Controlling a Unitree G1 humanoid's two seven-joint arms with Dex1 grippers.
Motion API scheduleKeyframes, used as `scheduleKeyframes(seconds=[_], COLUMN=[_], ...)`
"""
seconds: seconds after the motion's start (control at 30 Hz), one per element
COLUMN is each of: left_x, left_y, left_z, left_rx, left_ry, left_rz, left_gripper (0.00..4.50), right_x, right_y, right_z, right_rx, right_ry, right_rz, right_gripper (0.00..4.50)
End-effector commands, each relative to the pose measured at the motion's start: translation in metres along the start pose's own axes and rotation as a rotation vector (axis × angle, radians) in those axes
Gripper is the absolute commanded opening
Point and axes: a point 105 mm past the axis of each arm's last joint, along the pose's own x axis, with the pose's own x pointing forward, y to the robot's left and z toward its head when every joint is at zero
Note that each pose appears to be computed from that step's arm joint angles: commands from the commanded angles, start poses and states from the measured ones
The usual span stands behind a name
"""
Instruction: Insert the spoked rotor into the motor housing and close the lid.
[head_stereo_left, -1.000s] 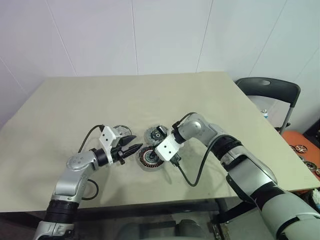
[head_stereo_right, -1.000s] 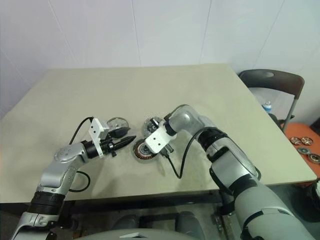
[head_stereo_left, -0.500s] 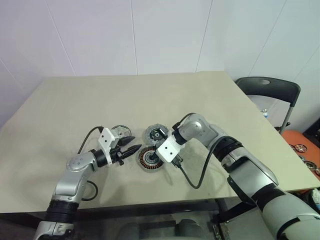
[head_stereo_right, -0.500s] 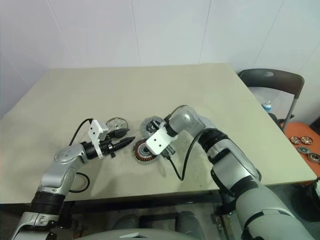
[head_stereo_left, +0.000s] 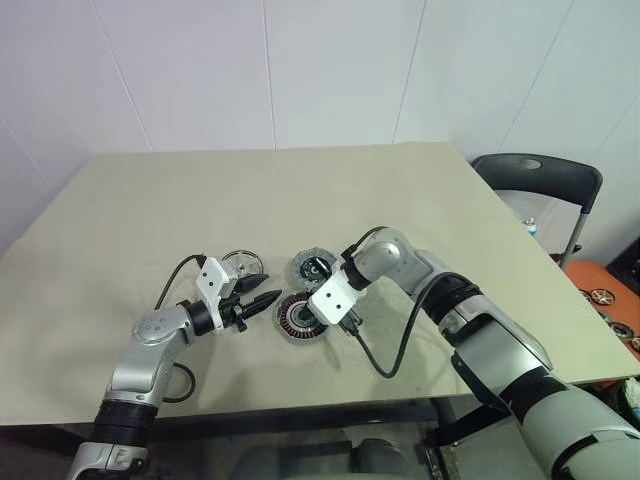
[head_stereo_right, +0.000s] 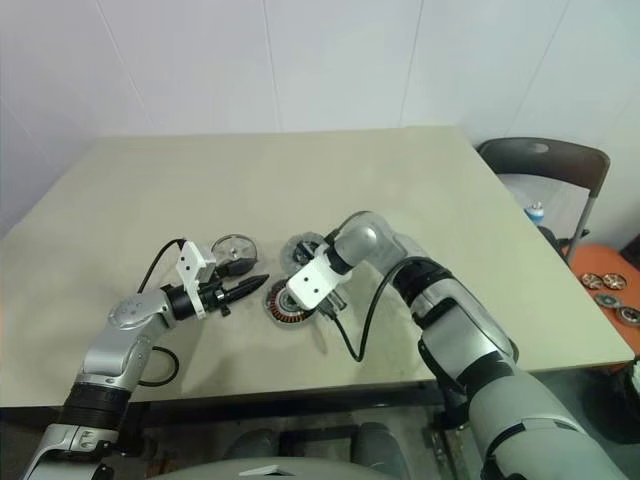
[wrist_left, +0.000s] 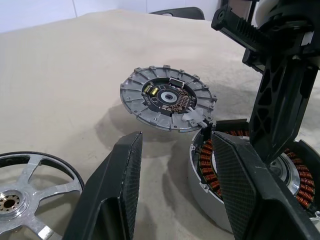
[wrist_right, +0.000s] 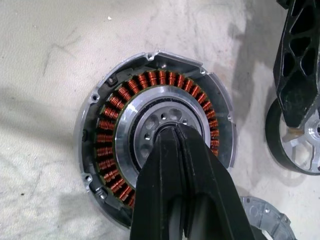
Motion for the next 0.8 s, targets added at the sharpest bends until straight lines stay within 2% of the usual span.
scheduleKeyframes(seconds=[0.03,0.57,0.8], left_x=[0.001,0.0,0.001], left_y=[0.002,0.003,0.002], left_z=[0.009,0.007,0.006], left_rx=[0.035,0.033,0.033], left_ry=[-0.03,-0.028,-0.027], left_rz=[0.001,0.003,-0.003], left_gripper=[2.34,2.34,2.34], right_x=[-0.006,0.007,-0.003], right_y=[-0.014,-0.003,-0.023], right_z=[0.001,-0.001,0.005], right_rx=[-0.028,0.014,0.004], right_ry=[0.012,-0.002,-0.029], right_rz=[-0.064,-0.062,-0.157], right_gripper=[0.04,0.04,0.04])
